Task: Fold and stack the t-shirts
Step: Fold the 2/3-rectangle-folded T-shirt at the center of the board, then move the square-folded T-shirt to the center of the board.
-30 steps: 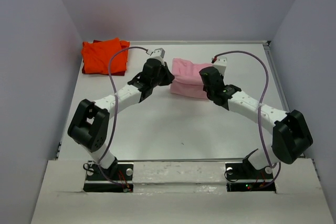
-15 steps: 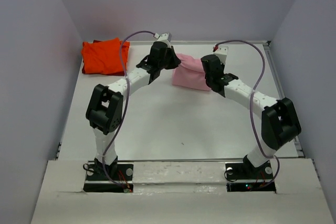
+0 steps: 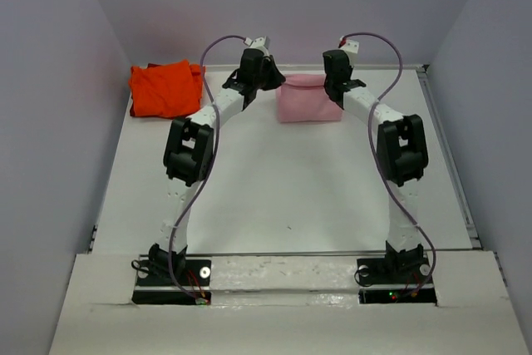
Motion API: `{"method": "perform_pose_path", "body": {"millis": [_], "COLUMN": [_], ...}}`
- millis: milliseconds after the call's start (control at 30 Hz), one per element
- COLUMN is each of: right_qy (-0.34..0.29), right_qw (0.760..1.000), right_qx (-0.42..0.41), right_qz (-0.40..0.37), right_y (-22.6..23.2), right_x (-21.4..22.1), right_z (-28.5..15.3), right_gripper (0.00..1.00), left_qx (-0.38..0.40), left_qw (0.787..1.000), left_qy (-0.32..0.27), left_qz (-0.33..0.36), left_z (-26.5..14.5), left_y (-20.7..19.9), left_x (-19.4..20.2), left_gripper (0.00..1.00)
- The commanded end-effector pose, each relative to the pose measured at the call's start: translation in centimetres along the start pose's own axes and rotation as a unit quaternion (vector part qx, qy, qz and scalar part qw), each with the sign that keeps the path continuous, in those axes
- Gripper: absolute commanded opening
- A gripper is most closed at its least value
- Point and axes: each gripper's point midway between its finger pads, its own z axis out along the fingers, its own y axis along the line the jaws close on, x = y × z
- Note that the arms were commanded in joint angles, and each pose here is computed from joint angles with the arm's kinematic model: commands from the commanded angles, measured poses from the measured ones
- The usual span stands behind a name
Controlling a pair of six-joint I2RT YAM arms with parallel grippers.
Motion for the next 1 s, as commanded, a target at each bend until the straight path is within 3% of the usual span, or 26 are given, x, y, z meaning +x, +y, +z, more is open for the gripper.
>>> {"method": "perform_pose_path", "body": {"millis": [0,33,67,100,167,200,233,333,367,467,633,800,900,967], "right_qy": [0.016,0.026,0.055,0.062,0.07,0.066,0.068,0.057,0.067,0.045,0.033,0.029,0.047,0.058], "right_qw": [1.0,0.999,0.997,0.997,0.996,0.996,0.996,0.997,0.996,0.997,0.995,0.992,0.987,0.983], "right_qx": [-0.007,-0.011,-0.008,-0.006,-0.02,-0.018,-0.025,-0.038,-0.035,-0.049,-0.064,-0.096,-0.132,-0.155], "right_qz": [-0.02,-0.028,-0.049,-0.053,-0.06,-0.056,-0.058,-0.047,-0.053,-0.044,-0.068,-0.073,-0.077,-0.082], "right_y": [0.2,0.8,0.7,0.8,1.5,1.5,1.6,1.6,1.1,0.9,0.8,1.7,3.2,4.6], "right_x": [-0.1,0.7,3.9,4.3,5.1,5.0,5.2,4.0,5.1,2.6,1.1,0.1,1.2,1.9], "right_z": [5.2,6.1,8.1,8.5,9.1,9.1,9.0,7.9,7.5,5.7,2.7,0.2,-0.4,-0.9], "right_gripper": [0.04,0.18,0.43,0.54,0.7,0.75,0.83,0.88,0.88,0.88,0.89,0.89,0.89,0.89], "left_qx": [-0.02,-0.018,-0.019,-0.015,-0.033,-0.034,-0.039,-0.045,-0.046,-0.044,-0.012,-0.036,-0.052,-0.078], "left_qw": [0.999,0.999,0.999,0.998,0.997,0.997,0.997,0.997,0.997,0.997,0.998,0.997,0.996,0.994], "left_qy": [-0.027,-0.025,-0.025,-0.027,-0.043,-0.045,-0.041,-0.044,-0.048,-0.036,-0.062,-0.055,-0.041,-0.022], "left_qz": [-0.018,-0.027,-0.045,-0.051,-0.053,-0.05,-0.049,-0.041,-0.038,-0.045,-0.014,0.03,0.063,0.068], "left_z": [1.7,2.1,2.7,2.9,2.8,2.7,2.6,1.8,1.3,0.3,-3.9,-9.2,-12.8,-14.5], "left_y": [4.0,4.6,5.7,5.9,7.0,7.2,7.6,7.7,7.4,6.9,2.1,-0.4,-0.9,0.6], "left_x": [-2.6,-2.4,-2.2,-2.4,-2.5,-2.4,-1.7,-1.8,-2.4,-1.9,-5.7,-9.0,-9.3,-7.1], "left_gripper": [0.01,0.11,0.44,0.52,0.81,0.85,0.86,0.89,0.89,0.89,0.9,0.9,0.9,0.9]}}
